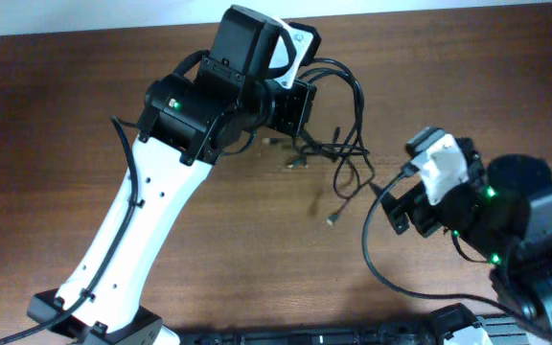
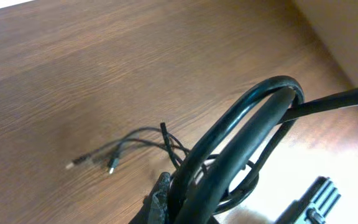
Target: Untangle cables
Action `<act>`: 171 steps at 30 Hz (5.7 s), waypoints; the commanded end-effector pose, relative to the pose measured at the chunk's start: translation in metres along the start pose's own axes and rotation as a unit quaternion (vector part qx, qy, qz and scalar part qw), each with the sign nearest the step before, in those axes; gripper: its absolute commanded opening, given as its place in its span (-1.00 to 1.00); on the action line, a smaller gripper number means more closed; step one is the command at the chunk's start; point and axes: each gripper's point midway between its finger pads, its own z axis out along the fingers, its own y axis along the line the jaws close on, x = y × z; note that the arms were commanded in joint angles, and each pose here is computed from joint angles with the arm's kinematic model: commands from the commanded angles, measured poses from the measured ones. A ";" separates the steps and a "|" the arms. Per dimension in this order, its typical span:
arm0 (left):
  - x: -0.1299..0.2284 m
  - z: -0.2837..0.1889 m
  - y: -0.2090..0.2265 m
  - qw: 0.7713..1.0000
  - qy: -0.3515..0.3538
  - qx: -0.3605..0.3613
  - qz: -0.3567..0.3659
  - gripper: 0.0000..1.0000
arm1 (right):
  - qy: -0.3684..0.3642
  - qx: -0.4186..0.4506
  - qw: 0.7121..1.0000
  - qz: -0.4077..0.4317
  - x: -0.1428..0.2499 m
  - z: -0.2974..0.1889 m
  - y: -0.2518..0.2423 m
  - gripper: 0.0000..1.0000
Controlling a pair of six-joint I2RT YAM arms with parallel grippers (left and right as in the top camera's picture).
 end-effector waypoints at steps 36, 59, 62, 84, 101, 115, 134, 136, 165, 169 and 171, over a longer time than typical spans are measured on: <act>-0.022 -0.022 -0.058 0.986 -0.039 0.160 0.003 -1.00 | 0.036 -0.158 0.985 -0.063 0.011 0.044 0.040 -0.50; -0.012 -0.014 0.025 0.990 -0.041 -0.076 -0.111 -1.00 | -0.050 0.127 0.986 0.093 -0.018 -0.023 -0.043 -0.92; -0.008 -0.015 0.030 0.986 -0.037 -0.088 -0.137 -1.00 | -0.041 0.187 0.972 0.138 -0.008 -0.032 -0.062 -0.92; -0.003 -0.013 -0.018 0.999 -0.007 0.047 0.018 -1.00 | -0.013 0.059 0.996 0.064 -0.003 -0.012 -0.018 0.97; 0.008 -0.025 -0.073 0.968 -0.006 0.203 0.147 -1.00 | -0.010 -0.085 0.995 0.042 -0.022 0.055 0.011 -0.92; 0.037 -0.025 0.058 0.981 0.069 -0.180 0.025 -0.21 | -0.023 0.173 0.968 0.181 -0.019 0.029 -0.075 -0.92; 0.048 -0.051 0.112 0.939 0.043 -0.307 -0.151 0.98 | -0.235 0.164 0.928 0.239 -0.105 -0.016 -0.090 -0.92; 0.048 -0.057 0.125 0.928 0.031 -0.317 -0.193 0.98 | -0.244 0.140 0.931 0.233 -0.114 -0.008 -0.085 -0.92; 0.056 -0.066 0.141 0.918 0.040 -0.332 -0.215 0.98 | 0.172 0.033 0.952 0.252 0.056 0.118 -0.024 1.00; 0.056 -0.066 0.141 0.918 0.040 -0.332 -0.215 0.98 | 0.194 -0.009 0.955 0.225 0.066 0.147 -0.015 0.96; 0.056 -0.066 0.141 0.918 0.040 -0.332 -0.216 0.98 | 0.193 -0.039 0.960 0.200 0.067 0.162 -0.009 0.96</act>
